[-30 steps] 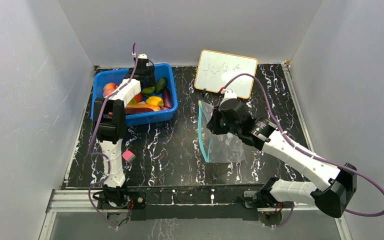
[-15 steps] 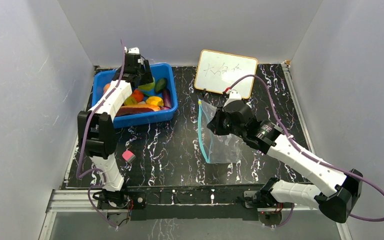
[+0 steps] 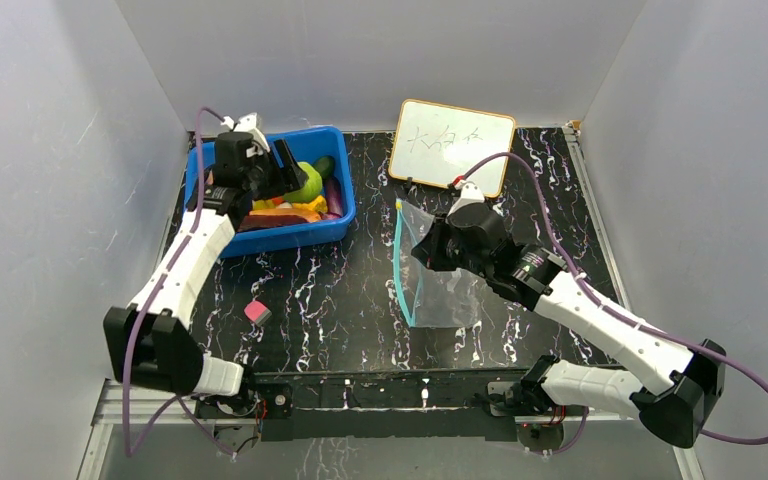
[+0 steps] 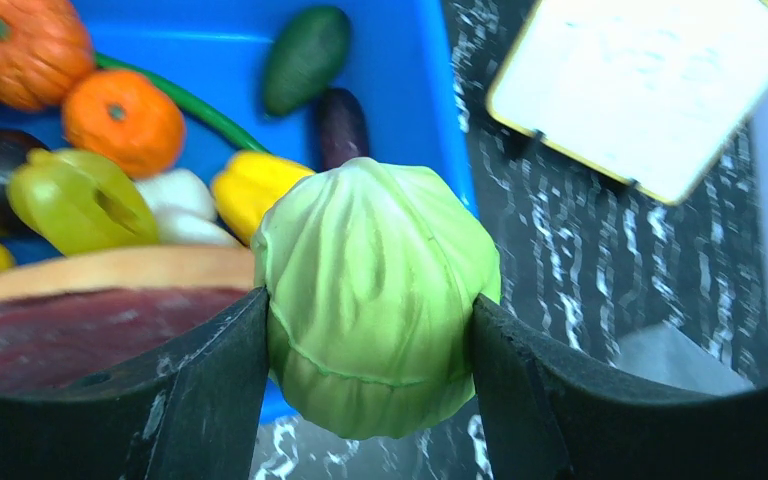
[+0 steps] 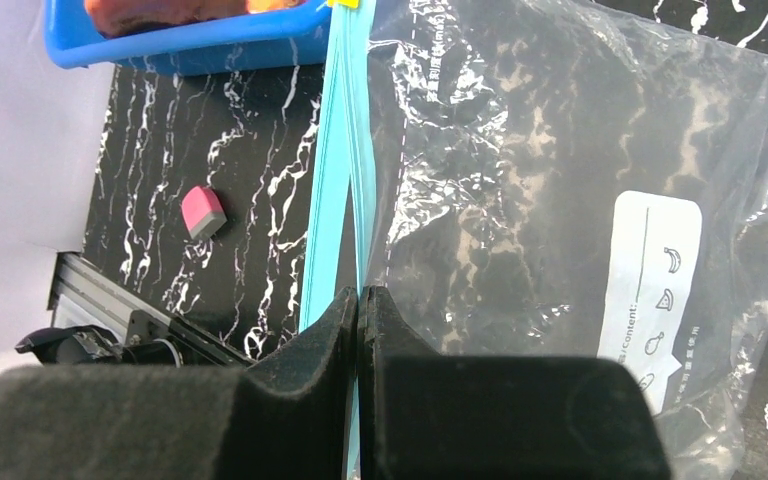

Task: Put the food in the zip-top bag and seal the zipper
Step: Pick up the fake vegetable from the bin, then place the fake vegetable in the zipper food storage bag.

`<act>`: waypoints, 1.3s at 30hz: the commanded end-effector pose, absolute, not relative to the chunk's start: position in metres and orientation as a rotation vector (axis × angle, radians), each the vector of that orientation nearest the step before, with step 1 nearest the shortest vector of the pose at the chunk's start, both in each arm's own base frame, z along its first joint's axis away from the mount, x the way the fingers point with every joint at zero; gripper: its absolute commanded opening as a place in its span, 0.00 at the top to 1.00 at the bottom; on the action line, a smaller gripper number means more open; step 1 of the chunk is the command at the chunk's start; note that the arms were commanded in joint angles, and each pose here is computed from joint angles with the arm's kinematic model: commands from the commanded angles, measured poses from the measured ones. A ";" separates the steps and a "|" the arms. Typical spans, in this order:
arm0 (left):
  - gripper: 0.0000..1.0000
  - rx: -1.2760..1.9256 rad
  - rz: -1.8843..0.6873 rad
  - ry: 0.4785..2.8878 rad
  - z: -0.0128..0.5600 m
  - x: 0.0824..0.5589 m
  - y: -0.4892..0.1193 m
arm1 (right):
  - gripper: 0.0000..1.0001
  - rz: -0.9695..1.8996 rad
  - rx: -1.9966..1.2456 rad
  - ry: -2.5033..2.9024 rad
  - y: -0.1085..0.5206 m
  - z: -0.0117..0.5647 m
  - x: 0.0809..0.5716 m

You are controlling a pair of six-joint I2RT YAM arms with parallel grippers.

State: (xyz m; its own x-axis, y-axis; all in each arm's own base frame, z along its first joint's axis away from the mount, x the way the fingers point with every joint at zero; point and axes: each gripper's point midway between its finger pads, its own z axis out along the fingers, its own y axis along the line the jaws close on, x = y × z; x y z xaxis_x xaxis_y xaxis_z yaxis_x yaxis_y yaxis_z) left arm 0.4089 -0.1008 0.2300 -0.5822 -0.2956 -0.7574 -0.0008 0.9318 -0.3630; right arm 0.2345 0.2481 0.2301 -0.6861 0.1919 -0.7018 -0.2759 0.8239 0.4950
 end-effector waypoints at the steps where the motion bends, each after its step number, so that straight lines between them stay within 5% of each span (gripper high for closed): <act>1: 0.56 -0.175 -0.651 2.119 0.254 0.371 -0.127 | 1.00 0.865 -0.020 2.090 0.256 0.259 0.237; 19: 0.60 0.011 -1.336 2.052 0.280 0.260 -0.192 | 1.00 0.991 0.051 2.032 0.269 0.270 0.240; 39: 0.62 0.015 -1.734 1.881 0.309 0.229 -0.213 | 1.00 1.109 0.002 1.991 0.293 0.290 0.242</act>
